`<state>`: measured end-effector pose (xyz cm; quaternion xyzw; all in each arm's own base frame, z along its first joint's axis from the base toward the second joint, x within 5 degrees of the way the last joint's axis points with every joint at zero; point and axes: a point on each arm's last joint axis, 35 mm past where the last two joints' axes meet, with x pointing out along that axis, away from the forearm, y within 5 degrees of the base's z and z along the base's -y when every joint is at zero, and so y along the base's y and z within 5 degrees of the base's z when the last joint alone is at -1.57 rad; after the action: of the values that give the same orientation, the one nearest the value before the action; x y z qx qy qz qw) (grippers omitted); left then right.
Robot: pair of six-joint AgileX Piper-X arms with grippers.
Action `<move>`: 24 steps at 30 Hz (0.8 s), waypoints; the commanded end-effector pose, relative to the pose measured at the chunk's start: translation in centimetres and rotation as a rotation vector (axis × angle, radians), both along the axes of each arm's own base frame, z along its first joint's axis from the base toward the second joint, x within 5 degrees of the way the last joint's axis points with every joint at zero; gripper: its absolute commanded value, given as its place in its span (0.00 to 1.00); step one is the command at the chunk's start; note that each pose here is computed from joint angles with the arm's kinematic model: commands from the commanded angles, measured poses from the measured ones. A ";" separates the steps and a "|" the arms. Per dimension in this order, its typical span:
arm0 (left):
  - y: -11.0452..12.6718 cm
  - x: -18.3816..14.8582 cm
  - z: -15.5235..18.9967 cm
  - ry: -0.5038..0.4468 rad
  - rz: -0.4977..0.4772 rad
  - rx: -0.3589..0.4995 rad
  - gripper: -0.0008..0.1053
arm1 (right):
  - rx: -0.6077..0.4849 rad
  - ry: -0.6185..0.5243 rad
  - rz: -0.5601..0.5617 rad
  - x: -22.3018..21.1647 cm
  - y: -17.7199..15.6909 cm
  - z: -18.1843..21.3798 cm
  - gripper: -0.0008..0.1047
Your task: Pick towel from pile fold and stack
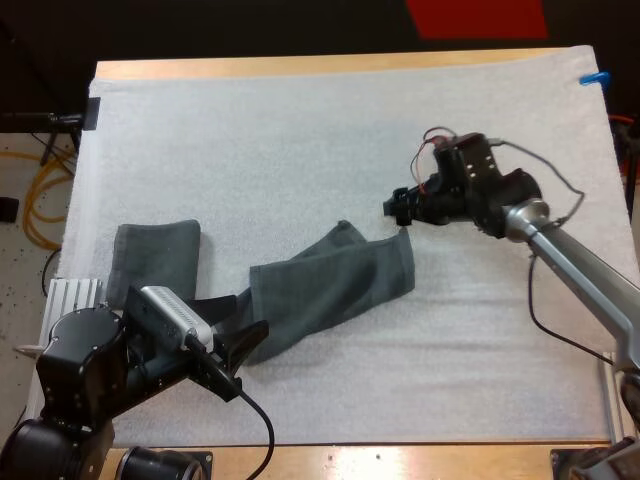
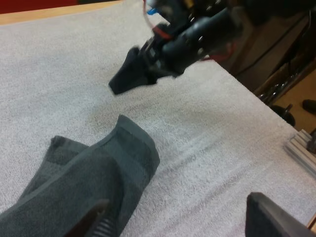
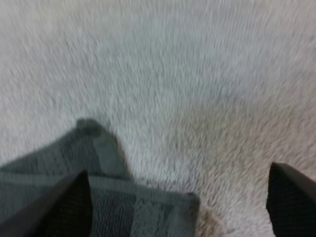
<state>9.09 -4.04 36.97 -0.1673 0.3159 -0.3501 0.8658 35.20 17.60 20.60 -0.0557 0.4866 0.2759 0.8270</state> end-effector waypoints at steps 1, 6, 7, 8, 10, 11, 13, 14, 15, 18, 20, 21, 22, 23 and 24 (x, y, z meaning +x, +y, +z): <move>0.0 0.0 0.0 -0.006 -0.002 -0.001 0.52 | 0.037 -0.003 0.031 0.3 0.1 -0.1 0.68; 0.0 0.0 0.0 -0.006 -0.002 -0.001 0.52 | 0.080 -0.060 0.046 0.9 0.7 0.4 0.68; 0.0 0.0 0.0 -0.006 -0.002 -0.001 0.52 | 0.080 -0.060 0.046 0.9 0.7 0.4 0.68; 0.0 0.0 0.0 -0.006 -0.002 -0.001 0.52 | 0.075 -0.055 0.044 0.8 0.6 0.4 0.68; 0.0 0.0 0.0 -0.006 -0.002 -0.001 0.52 | 0.037 -0.053 0.019 0.8 0.4 0.1 0.68; 0.0 0.0 0.0 -0.006 -0.002 -0.001 0.52 | 0.017 -0.055 0.007 0.7 0.2 -0.1 0.68; 0.0 0.0 0.0 -0.004 -0.002 -0.001 0.52 | 0.008 -0.044 0.005 0.7 0.2 -0.6 0.68; 0.0 0.0 -0.1 -0.003 -0.002 0.000 0.52 | 0.008 -0.032 0.008 0.8 0.3 -1.0 0.68; 0.0 0.0 -0.1 -0.003 -0.002 0.000 0.52 | 0.011 -0.021 0.013 0.8 0.3 -1.4 0.68; 0.0 0.0 -0.1 0.000 -0.002 0.000 0.52 | 0.029 0.041 0.020 1.0 0.6 -3.1 0.68; 0.0 0.0 -0.1 0.000 -0.002 0.000 0.52 | 0.023 0.078 0.002 1.1 0.6 -4.4 0.68; 0.0 0.0 -0.1 0.000 -0.002 0.000 0.52 | 0.022 0.085 0.002 1.2 0.6 -4.7 0.68; 0.0 0.0 -0.1 0.000 -0.002 0.000 0.52 | 0.032 0.099 0.010 1.2 0.7 -5.0 0.68; 0.0 0.0 -0.1 0.000 -0.002 0.000 0.52 | 0.050 0.115 0.023 1.1 0.8 -5.2 0.68; 0.0 0.0 -0.1 0.000 -0.002 0.000 0.52 | 0.066 0.129 0.034 1.1 0.9 -5.4 0.68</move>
<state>9.13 -4.05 36.78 -0.1677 0.3186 -0.3494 0.8650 36.32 18.48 14.90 -0.0260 0.5312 0.2983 0.7926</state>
